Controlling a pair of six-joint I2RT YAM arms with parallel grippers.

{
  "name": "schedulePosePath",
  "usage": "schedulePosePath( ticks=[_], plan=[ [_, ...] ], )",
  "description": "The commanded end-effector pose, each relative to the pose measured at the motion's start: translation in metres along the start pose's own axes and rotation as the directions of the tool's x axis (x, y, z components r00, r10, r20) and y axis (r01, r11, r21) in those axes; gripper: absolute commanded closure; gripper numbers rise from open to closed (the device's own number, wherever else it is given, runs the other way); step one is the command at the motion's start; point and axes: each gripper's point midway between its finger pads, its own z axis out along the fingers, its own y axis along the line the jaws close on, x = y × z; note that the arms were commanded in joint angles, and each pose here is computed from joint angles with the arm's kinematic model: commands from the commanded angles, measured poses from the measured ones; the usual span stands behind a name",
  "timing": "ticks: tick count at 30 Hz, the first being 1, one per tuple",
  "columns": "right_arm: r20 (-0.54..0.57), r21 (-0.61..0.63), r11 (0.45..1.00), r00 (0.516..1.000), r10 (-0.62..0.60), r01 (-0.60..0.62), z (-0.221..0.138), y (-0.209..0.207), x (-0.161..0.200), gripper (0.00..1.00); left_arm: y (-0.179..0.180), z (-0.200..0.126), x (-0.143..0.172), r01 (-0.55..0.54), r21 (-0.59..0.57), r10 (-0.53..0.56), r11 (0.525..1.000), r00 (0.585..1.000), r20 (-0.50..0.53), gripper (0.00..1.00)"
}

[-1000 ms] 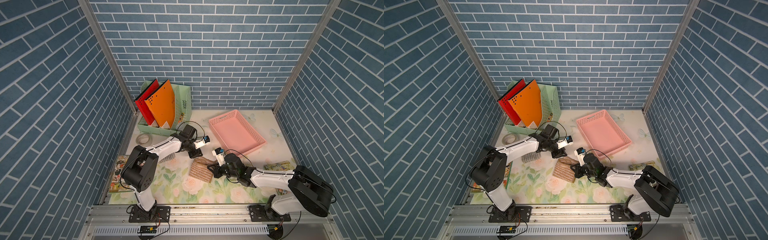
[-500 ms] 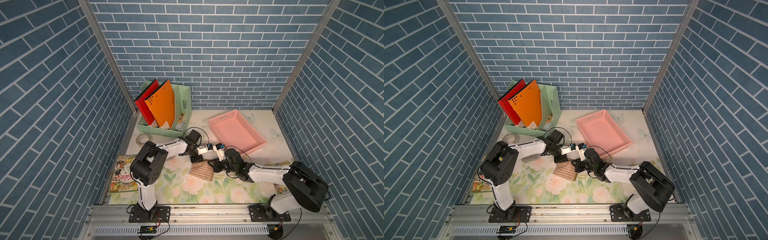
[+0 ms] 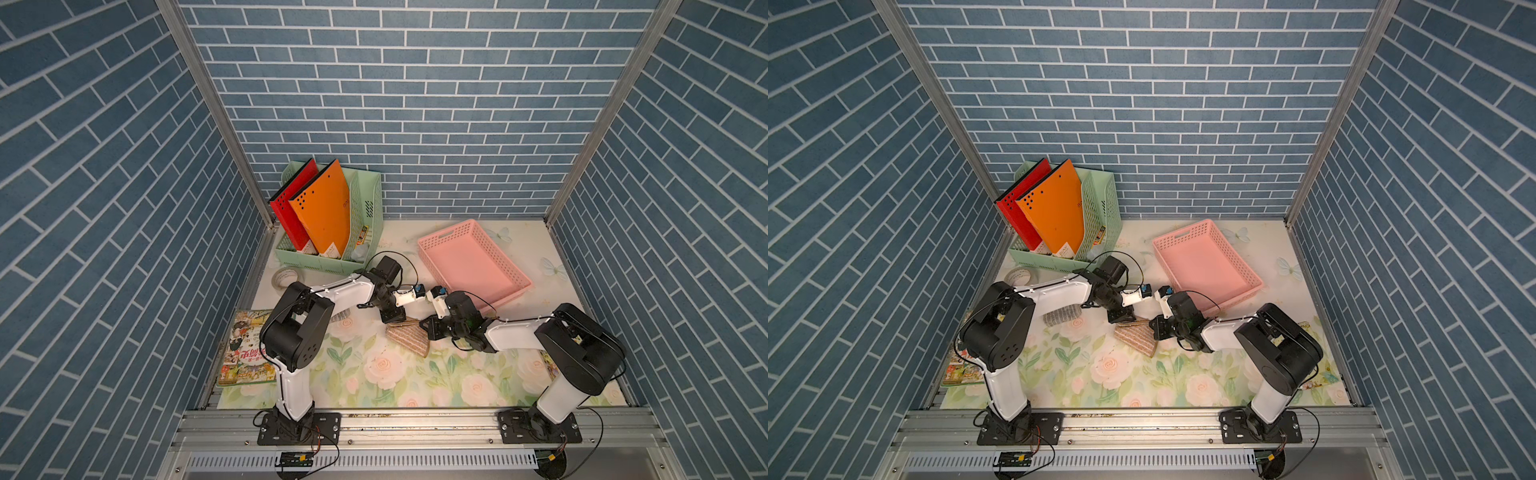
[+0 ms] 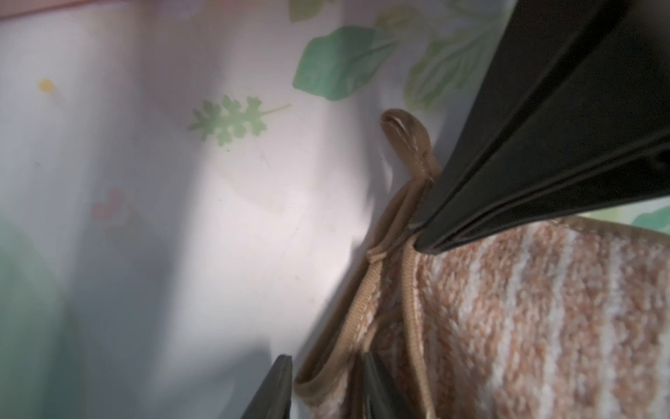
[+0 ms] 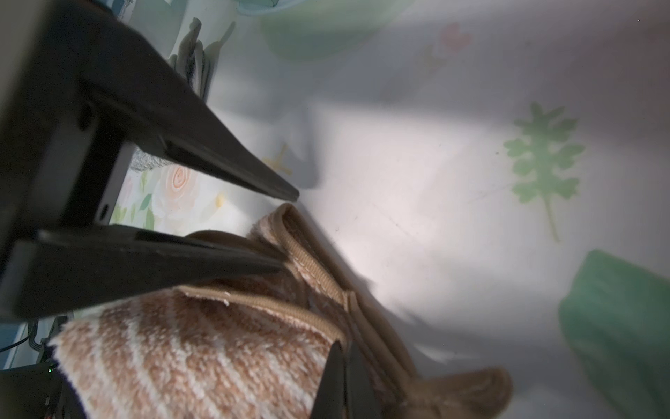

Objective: Fold the square dishcloth
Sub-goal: Fold the cleaning item at the center of the board.

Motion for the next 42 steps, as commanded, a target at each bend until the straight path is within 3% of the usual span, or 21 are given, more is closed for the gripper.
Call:
schedulePosePath(
  ticks=[1, 5, 7, 11, 13, 18, 25, 30, 33, 35, 42],
  plan=[
    [-0.022, 0.006, 1.0, 0.999, -0.024, 0.025, 0.004, -0.002, 0.001, 1.0, 0.029, -0.05, -0.038, 0.036, -0.083, -0.026, 0.996, 0.993, 0.118, 0.52],
    [-0.047, 0.01, 1.0, 0.999, -0.015, 0.015, 0.006, -0.004, 0.005, 1.0, 0.028, -0.09, -0.056, 0.022, -0.131, -0.001, 0.991, 0.987, 0.162, 0.47],
    [-0.051, 0.008, 1.0, 0.999, -0.011, 0.011, 0.006, -0.003, 0.006, 1.0, 0.005, -0.095, -0.051, 0.019, -0.068, -0.006, 0.998, 0.984, 0.179, 0.47],
    [-0.05, 0.004, 1.0, 0.999, -0.006, 0.006, 0.004, -0.002, 0.006, 1.0, -0.061, -0.069, -0.012, 0.019, 0.105, -0.033, 0.994, 0.99, 0.138, 0.49],
    [-0.052, -0.002, 1.0, 0.999, 0.001, -0.001, 0.003, -0.001, 0.007, 1.0, -0.078, -0.053, 0.01, 0.017, 0.116, -0.028, 0.993, 0.995, 0.095, 0.5],
    [-0.054, -0.01, 1.0, 0.999, 0.006, -0.006, 0.001, 0.002, 0.007, 1.0, -0.067, -0.035, 0.032, 0.026, 0.025, -0.027, 0.999, 0.999, 0.043, 0.56],
    [-0.056, -0.008, 1.0, 0.998, 0.007, -0.007, 0.001, 0.002, 0.006, 1.0, -0.062, -0.025, 0.056, -0.014, -0.022, 0.013, 1.0, 0.999, -0.052, 0.57],
    [-0.048, -0.02, 1.0, 0.999, 0.005, -0.006, 0.002, 0.006, 0.001, 1.0, -0.12, -0.019, 0.081, -0.04, 0.204, 0.066, 0.978, 0.99, -0.123, 0.56],
    [-0.05, -0.026, 1.0, 0.999, 0.003, -0.005, 0.003, 0.007, 0.0, 1.0, -0.152, -0.037, 0.076, -0.084, 0.336, 0.136, 0.938, 0.982, -0.132, 0.56],
    [-0.05, -0.028, 1.0, 0.999, 0.002, -0.003, 0.003, 0.008, -0.002, 1.0, -0.154, -0.053, 0.056, -0.095, 0.375, 0.145, 0.922, 0.984, -0.107, 0.54],
    [-0.045, -0.029, 1.0, 0.999, 0.002, -0.003, 0.0, 0.009, -0.002, 1.0, -0.101, -0.09, -0.039, -0.157, 0.196, 0.149, 0.968, 0.987, 0.055, 0.52]
  ],
)
